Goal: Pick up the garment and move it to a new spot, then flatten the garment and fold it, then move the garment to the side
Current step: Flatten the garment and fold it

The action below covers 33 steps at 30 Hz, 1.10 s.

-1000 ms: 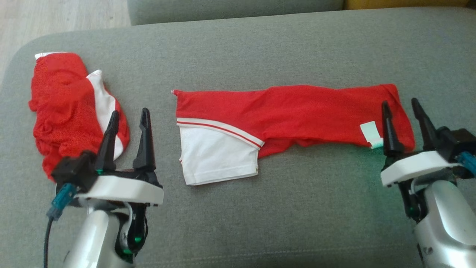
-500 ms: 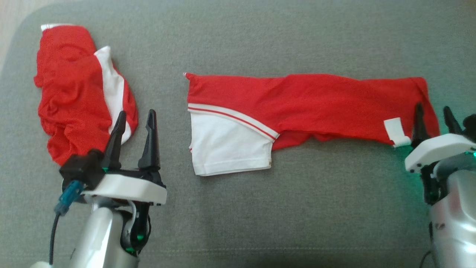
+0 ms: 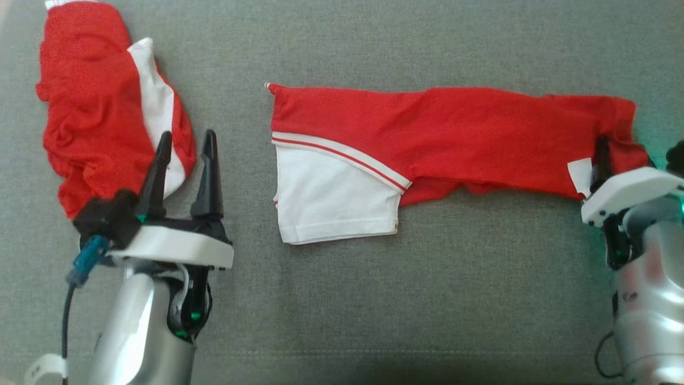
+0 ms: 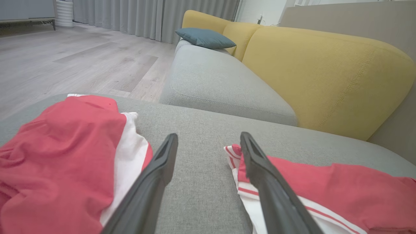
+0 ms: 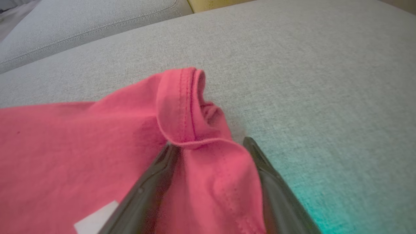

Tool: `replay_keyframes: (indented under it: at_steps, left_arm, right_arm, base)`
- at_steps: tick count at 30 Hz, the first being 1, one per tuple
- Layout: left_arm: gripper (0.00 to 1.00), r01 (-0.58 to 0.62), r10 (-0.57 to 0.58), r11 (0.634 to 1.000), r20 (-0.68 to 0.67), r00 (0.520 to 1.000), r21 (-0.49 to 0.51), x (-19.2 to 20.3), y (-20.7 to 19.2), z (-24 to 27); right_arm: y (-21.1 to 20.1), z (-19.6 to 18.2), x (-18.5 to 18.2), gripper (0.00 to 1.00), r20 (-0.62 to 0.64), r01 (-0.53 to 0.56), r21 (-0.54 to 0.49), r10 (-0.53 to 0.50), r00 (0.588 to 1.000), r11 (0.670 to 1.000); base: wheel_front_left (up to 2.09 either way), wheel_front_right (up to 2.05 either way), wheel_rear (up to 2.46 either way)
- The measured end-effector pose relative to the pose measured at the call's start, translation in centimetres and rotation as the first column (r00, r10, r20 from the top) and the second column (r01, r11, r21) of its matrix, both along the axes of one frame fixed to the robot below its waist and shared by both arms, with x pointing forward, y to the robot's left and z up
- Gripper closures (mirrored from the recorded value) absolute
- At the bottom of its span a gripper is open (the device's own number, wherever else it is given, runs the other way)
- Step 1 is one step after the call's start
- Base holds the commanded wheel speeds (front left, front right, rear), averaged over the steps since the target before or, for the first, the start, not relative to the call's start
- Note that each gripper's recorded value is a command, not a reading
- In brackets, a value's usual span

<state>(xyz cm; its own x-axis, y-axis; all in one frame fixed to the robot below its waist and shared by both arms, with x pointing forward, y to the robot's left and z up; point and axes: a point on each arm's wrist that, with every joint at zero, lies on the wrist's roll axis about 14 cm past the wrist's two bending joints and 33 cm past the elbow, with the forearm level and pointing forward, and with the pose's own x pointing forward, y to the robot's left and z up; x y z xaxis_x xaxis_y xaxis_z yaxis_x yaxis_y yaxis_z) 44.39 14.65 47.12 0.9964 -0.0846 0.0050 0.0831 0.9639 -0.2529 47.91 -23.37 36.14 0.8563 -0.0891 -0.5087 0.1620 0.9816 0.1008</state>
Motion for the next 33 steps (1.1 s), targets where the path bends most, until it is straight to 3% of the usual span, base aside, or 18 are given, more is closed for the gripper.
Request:
replay_keyframes:
  at_steps: [5,6,7,8,14,18,28,33]
  left_arm:
    - [0.0,-0.003,0.003,1.0,0.009,1.0,-0.002,1.1,0.1,0.0]
    - [0.0,-0.003,0.004,1.0,0.008,1.0,-0.002,1.2,0.1,0.0]
    - [0.0,-0.003,0.004,1.0,0.008,1.0,-0.002,1.4,0.1,-0.1]
    - [0.0,-0.003,0.003,1.0,0.01,1.0,-0.002,1.5,0.1,0.0]
    - [0.0,-0.009,0.01,1.0,0.023,1.0,-0.003,1.5,0.1,0.5]
    - [0.0,-0.011,0.011,1.0,0.03,0.999,-0.005,1.5,0.1,0.9]
    - [0.0,-0.017,0.017,1.0,0.038,0.999,-0.006,1.4,0.4,1.2]
    - [0.0,-0.018,0.019,1.0,0.052,0.998,-0.009,1.1,0.4,1.9]
  right_arm:
    - [0.3,-0.2,0.7,0.0,0.006,-0.002,0.012,0.002,1.0,1.0]
    - [0.3,-0.3,0.8,0.05,0.006,-0.001,0.016,0.001,1.0,1.0]
    - [0.3,-0.3,0.8,0.85,0.005,0.001,0.021,-0.001,1.0,1.0]
    - [0.3,-0.4,0.8,1.0,0.005,0.004,0.027,-0.005,1.0,1.0]
    - [0.3,-0.3,0.6,1.0,0.002,0.016,0.055,-0.016,1.0,0.998]
    - [-2.2,-0.2,0.0,1.0,-0.007,0.073,0.047,-0.073,0.997,0.996]
    - [-11.1,1.3,-2.1,1.0,0.019,0.247,-0.111,-0.246,0.969,0.963]
    - [-11.5,2.8,-1.7,1.0,0.061,0.273,-0.134,-0.267,0.962,0.953]
  base:
    - [0.0,0.0,0.0]
    - [0.0,0.0,0.0]
    - [0.0,0.0,0.0]
    - [0.0,0.0,0.0]
    - [0.0,0.0,0.0]
    - [0.0,0.0,0.0]
    - [0.0,0.0,0.0]
    - [0.0,0.0,0.0]
